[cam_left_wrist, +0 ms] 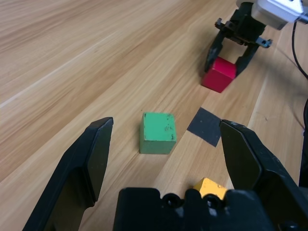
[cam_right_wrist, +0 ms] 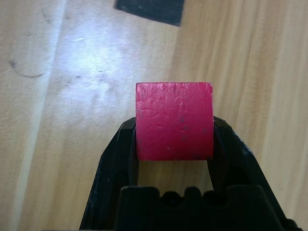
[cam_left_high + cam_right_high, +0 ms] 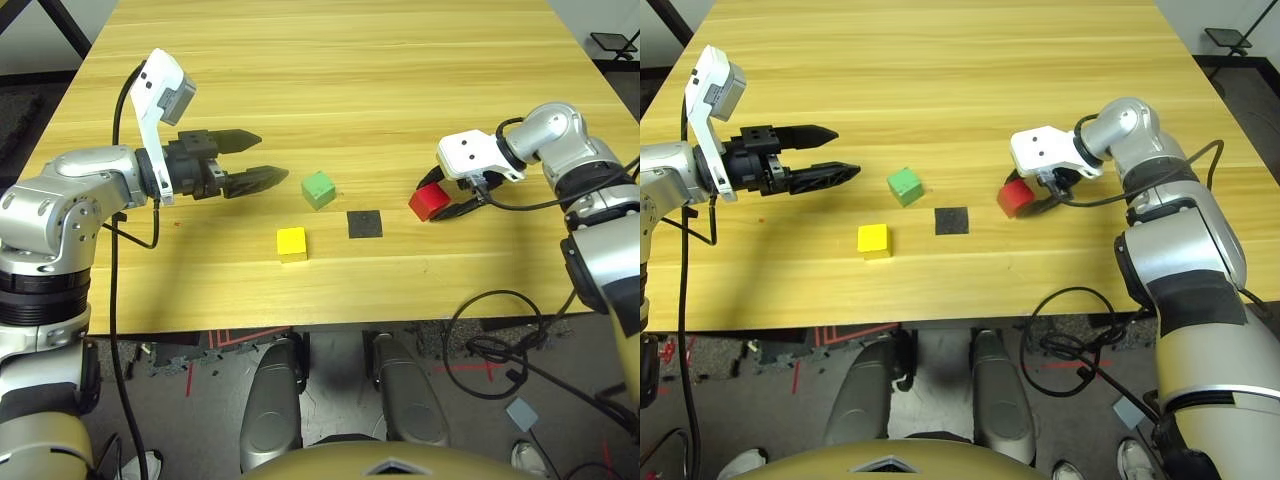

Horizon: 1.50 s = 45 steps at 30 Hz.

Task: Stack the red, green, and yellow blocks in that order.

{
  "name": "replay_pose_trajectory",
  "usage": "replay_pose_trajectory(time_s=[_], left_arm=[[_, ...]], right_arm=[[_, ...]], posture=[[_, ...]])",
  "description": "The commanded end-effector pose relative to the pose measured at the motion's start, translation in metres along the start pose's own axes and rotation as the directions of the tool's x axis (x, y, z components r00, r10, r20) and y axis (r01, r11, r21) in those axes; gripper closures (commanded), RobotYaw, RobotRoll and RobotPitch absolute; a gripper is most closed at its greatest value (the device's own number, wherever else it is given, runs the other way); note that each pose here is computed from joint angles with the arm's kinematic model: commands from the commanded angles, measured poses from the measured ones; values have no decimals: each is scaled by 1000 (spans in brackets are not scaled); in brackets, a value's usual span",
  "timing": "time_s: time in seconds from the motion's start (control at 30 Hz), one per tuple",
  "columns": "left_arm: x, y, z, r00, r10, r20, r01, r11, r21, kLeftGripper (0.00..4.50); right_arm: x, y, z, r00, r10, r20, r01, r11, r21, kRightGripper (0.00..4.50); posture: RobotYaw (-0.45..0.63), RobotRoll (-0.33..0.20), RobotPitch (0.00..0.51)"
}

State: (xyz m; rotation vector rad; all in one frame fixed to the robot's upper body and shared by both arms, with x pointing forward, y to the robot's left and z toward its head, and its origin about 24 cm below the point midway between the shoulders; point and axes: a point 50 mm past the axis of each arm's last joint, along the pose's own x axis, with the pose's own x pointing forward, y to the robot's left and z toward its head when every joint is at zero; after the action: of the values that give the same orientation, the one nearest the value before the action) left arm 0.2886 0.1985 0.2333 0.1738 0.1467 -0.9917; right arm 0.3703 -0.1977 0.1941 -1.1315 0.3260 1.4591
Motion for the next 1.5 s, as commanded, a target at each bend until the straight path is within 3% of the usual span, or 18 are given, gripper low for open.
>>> replay_pose_trajectory(time_s=[0.03, 0.27, 0.5, 0.63, 0.77, 1.03, 1.5], left_arm=[[-1, -3, 2, 1000, -3, 13, 3, 1000, 2, 0], [0, -5, 4, 1000, -2, 18, 2, 1000, -4, 0], [7, -5, 3, 1000, -15, 5, 15, 1000, -18, 0], [11, -4, 4, 1000, -20, 8, 21, 1000, -18, 0], [15, -5, 4, 1000, -27, 14, 27, 999, -19, 0], [17, -6, 5, 999, -25, 19, 26, 999, -19, 0], [18, -5, 7, 999, -22, 24, 23, 1000, -14, 0]], right_arm=[[4, -2, 2, 998, -30, 49, 29, 999, 17, 2461], [-3, -20, 27, 985, -54, 165, 45, 997, 59, 2461], [14, -15, 80, 997, 13, 79, -20, 996, 86, 2461], [26, -1, 94, 1000, -5, 16, 3, 994, 109, 2461], [37, 7, 94, 997, -24, -74, 36, 985, 171, 2461], [48, 9, 86, 992, -60, -110, 88, 961, 264, 2461], [57, 21, 92, 999, -33, -16, 37, 949, 314, 2461]], posture=[[285, -8, 215], [276, -18, 219], [262, -31, 222], [268, -32, 221], [273, -34, 223], [284, -30, 226], [279, -20, 230]])
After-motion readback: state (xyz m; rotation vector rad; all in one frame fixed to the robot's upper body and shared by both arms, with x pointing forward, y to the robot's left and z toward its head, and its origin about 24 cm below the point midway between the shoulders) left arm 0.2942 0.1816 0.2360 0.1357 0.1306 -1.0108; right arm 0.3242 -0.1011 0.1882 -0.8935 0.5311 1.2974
